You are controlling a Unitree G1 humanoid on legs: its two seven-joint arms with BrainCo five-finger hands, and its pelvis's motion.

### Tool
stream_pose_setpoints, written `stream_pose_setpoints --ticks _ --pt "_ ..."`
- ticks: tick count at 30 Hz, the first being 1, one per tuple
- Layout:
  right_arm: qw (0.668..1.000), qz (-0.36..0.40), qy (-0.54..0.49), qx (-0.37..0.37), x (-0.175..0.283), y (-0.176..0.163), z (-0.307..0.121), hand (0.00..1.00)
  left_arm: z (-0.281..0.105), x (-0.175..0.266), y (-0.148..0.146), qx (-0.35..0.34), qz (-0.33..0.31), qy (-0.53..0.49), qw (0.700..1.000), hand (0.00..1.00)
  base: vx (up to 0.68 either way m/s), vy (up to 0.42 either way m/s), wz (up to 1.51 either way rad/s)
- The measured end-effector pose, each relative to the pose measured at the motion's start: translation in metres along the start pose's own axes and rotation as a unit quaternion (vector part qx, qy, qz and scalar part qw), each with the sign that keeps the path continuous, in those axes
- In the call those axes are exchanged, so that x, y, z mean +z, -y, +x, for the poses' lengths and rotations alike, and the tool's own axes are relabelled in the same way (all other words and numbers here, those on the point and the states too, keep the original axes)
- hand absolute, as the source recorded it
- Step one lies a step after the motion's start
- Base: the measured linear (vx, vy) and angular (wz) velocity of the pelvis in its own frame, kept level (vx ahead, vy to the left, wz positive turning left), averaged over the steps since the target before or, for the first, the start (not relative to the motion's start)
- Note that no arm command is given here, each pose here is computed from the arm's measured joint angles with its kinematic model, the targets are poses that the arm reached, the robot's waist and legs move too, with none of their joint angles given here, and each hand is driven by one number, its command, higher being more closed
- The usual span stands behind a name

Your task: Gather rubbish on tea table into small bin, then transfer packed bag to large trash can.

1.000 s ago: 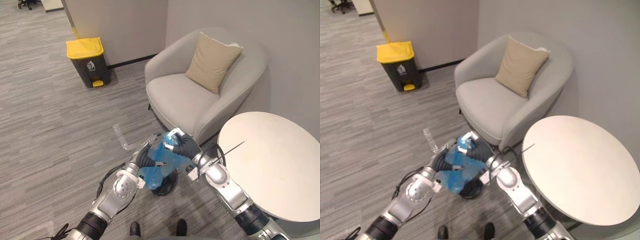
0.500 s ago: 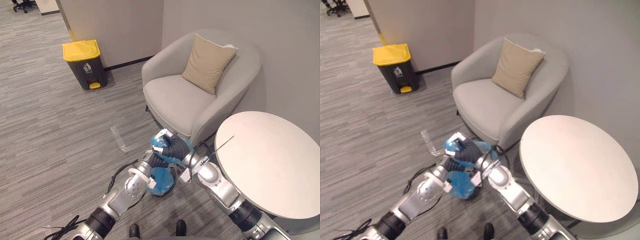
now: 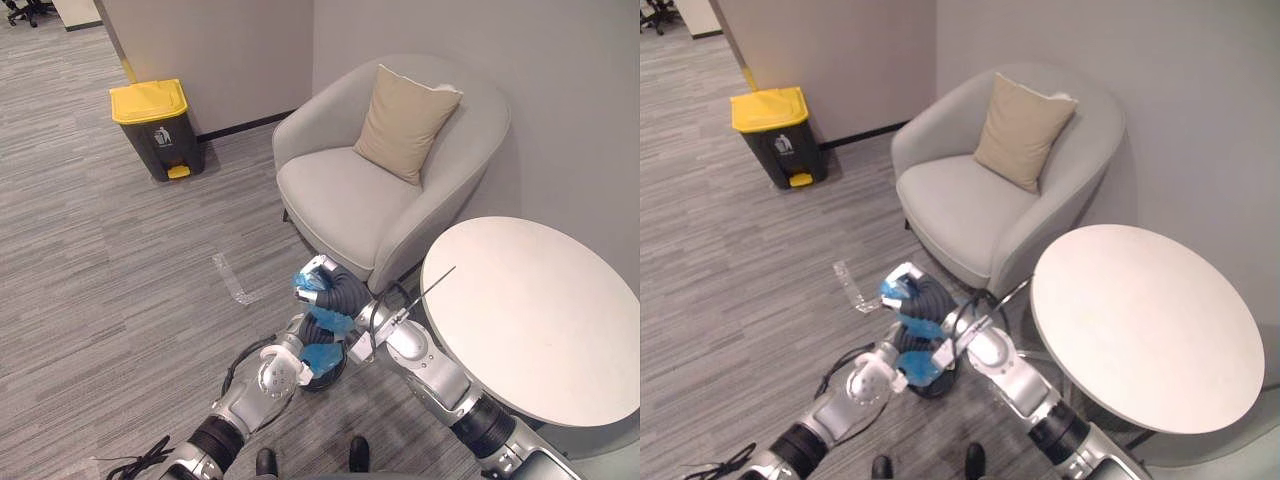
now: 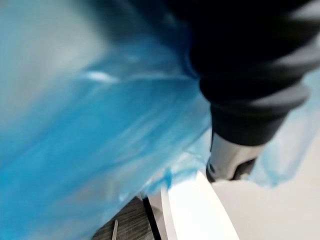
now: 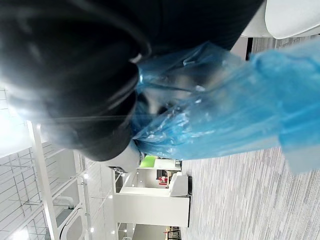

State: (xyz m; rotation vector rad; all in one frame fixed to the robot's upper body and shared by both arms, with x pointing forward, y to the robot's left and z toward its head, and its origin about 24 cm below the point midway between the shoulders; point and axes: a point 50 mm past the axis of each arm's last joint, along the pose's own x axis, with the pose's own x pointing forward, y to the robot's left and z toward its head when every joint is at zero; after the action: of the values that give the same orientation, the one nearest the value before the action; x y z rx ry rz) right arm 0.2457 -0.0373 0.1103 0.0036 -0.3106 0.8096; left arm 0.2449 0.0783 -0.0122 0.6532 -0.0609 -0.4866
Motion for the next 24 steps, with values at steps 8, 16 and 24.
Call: stream_pose_setpoints --ticks 8,16,24 --pt "1.000 0.020 0.010 -0.017 -0.001 -0.002 0.000 0.00 -0.006 -0.007 0.001 0.016 -0.058 -0.025 0.998 1.00 0.00 0.000 0.02" --pt "0.998 -0.051 0.003 -0.037 -0.004 0.001 -0.008 0.00 -0.019 -0.018 0.010 0.015 -0.110 -0.063 0.992 1.00 0.00 0.000 0.00" --pt "0.972 -0.220 -0.012 -0.084 -0.005 0.019 -0.025 0.00 -0.024 -0.024 -0.005 0.058 -0.136 -0.075 0.986 1.00 0.00 0.002 0.06"
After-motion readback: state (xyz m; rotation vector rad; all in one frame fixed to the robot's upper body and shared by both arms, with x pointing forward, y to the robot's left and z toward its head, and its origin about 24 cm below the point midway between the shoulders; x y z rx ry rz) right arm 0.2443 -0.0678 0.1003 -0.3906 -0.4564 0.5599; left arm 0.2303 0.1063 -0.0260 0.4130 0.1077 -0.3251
